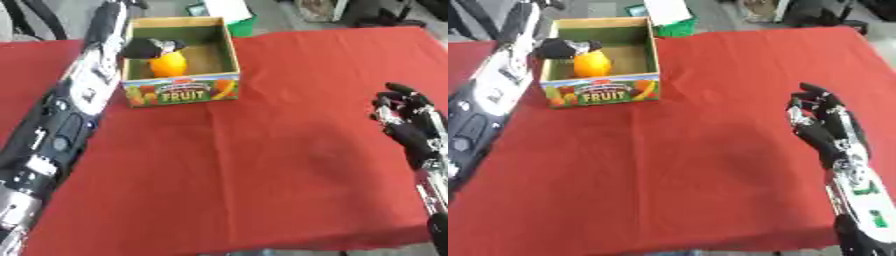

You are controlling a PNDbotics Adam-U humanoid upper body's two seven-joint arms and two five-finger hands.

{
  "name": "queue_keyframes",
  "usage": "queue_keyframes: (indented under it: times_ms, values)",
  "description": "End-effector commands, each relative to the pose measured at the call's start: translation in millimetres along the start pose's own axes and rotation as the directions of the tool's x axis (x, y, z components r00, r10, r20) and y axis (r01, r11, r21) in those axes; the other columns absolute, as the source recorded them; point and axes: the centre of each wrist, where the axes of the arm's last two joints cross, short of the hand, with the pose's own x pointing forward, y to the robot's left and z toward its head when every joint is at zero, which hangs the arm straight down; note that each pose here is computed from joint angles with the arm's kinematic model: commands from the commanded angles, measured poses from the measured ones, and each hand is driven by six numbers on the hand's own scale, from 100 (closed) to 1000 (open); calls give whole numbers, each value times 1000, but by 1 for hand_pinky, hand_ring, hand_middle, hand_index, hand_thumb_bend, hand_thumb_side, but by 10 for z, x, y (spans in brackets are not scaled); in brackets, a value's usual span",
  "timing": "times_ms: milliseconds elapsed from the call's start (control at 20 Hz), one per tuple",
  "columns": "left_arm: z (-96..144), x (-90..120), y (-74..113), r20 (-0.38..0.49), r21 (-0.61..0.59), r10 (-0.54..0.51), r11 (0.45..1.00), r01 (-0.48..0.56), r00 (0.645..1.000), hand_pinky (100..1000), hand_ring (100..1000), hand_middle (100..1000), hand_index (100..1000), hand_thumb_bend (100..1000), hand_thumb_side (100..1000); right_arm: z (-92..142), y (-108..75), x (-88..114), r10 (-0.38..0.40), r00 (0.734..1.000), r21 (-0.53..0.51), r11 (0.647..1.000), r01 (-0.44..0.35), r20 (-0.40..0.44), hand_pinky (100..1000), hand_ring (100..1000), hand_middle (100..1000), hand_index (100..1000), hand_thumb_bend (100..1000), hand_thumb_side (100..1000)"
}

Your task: Pick up objects on the table and place them in the box.

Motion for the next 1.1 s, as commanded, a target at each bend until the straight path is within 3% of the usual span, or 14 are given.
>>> queue_keyframes:
  times_ms: [50, 250, 500, 1100]
  values:
    - [146, 220, 344, 98, 65, 128, 989, -135, 987, 819, 856, 761, 712, 629, 405, -34, -89, 85, 19, 999, -19, 1000, -18, 29, 654, 752, 675, 809, 100, 143]
    - [560, 219, 474, 115, 73, 266, 959, -275, 957, 809, 858, 760, 709, 594, 404, -35, -117, 104, 20, 999, -30, 999, -19, 38, 653, 752, 675, 809, 100, 145]
    - [975, 79, 465, 79, 79, 395, 913, -400, 915, 803, 859, 758, 711, 562, 401, -36, -143, 126, 16, 999, -45, 999, -14, 51, 653, 751, 674, 809, 100, 150]
    - [1279, -235, 280, -15, 140, 506, 855, -499, 862, 797, 852, 749, 707, 525, 383, -20, -169, 127, 9, 998, -76, 997, -4, 61, 652, 749, 673, 808, 100, 151]
